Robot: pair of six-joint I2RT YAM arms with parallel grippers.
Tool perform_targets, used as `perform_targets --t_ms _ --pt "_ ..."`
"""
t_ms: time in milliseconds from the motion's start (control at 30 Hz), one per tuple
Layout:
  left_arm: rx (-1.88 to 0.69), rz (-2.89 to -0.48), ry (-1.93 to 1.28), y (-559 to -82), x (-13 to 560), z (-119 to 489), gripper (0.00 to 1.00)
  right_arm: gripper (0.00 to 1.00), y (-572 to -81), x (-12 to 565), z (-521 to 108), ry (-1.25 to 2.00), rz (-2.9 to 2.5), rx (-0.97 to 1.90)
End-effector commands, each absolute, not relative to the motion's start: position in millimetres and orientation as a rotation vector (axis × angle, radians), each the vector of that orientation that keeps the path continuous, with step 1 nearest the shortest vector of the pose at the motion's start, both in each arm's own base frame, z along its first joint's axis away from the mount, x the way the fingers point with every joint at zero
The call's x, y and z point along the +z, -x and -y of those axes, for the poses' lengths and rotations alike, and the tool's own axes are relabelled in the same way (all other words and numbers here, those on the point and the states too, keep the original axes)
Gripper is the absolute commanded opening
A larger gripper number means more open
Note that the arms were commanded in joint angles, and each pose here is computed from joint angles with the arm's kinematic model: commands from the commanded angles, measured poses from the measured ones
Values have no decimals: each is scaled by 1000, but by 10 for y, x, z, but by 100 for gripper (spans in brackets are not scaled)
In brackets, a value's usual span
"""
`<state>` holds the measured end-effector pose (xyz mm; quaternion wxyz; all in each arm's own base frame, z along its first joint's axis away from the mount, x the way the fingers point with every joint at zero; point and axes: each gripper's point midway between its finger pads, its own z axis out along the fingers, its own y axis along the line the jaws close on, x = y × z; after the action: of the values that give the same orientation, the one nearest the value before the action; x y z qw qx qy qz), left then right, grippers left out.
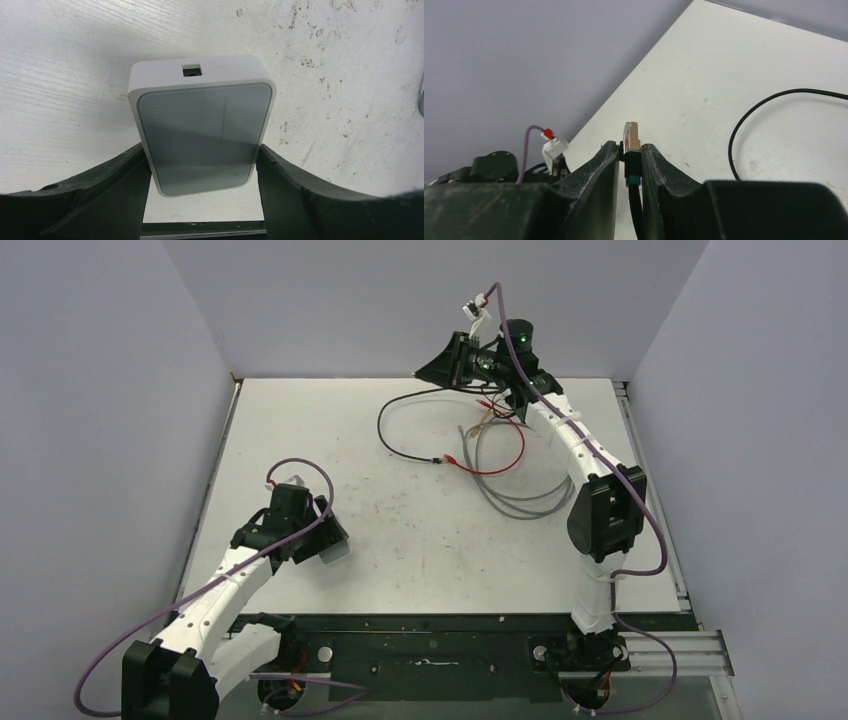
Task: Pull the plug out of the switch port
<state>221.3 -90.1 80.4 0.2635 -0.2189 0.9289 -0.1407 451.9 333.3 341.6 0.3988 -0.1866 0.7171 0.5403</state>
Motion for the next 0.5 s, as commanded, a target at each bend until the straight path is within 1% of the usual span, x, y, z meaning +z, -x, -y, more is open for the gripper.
perform_targets --t_ms 0,200,367,467 --pt "-427 -2443 569 -2335 939 935 0 5 -4890 3310 -3024 462 -1784 1206" --pt "-477 -2442 560 -2341 949 1002 0 5 -5028 2735 -2915 468 -1881 1115" --pt "-491 -2450 563 -2365 918 1030 0 9 -4976 2203 -2853 461 -1987 1078" --pt "-492 -2466 568 -2368 868 1044 0 10 -4896 1980 -2801 459 -2035 1056"
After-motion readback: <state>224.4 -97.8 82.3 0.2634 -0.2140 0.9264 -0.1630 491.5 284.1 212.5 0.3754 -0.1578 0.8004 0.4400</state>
